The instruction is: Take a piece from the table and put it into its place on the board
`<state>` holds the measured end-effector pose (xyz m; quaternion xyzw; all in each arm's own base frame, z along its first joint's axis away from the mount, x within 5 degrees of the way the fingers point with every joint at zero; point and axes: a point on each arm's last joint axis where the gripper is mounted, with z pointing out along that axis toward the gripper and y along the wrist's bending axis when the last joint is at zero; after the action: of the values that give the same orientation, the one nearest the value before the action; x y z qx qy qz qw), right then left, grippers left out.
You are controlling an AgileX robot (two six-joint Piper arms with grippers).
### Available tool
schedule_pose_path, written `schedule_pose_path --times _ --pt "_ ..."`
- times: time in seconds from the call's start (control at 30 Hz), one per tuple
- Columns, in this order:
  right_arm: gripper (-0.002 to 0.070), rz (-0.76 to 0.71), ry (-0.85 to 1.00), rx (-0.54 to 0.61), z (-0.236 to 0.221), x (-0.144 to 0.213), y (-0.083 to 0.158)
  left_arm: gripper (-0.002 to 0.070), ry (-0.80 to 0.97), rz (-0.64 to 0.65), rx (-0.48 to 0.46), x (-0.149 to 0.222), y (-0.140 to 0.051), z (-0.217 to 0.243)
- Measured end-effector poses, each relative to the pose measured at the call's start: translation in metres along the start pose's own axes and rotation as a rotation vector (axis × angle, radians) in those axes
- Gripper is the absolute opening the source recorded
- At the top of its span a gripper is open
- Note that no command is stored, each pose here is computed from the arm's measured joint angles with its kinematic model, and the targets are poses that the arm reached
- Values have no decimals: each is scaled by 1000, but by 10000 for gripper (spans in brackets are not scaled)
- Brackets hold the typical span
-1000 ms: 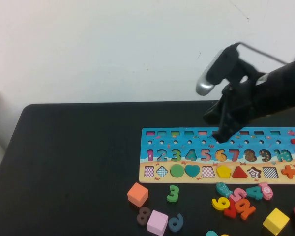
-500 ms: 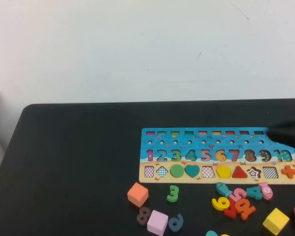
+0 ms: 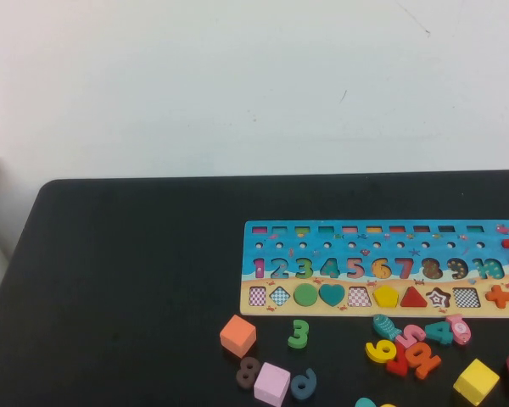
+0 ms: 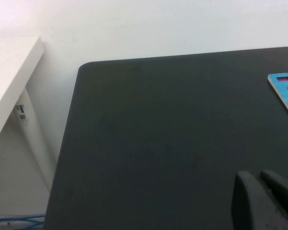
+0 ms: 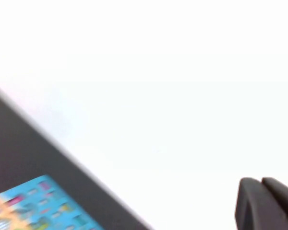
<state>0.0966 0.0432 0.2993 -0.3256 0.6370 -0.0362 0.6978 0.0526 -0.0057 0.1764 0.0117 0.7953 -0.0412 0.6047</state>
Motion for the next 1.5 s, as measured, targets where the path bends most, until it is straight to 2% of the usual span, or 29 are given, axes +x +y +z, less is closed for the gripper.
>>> schedule_pose_path --times 0.1,0.33,0.8,1.07,1.27,1.5 --pt "19 -1 -54 98 -11 17 4 -2 0 0 0 0 0 0" --pt "19 74 -64 199 -29 56 18 -2 0 0 0 0 0 0" --pt "19 339 265 506 -56 111 29 -1 0 -2 0 0 0 0" --pt "19 467 432 443 -58 127 40 -1 0 -2 0 0 0 0" --pt "19 538 406 373 -56 126 44 -2 0 -2 0 0 0 0" --pt "19 618 411 374 -57 126 45 -2 0 0 0 0 0 0"
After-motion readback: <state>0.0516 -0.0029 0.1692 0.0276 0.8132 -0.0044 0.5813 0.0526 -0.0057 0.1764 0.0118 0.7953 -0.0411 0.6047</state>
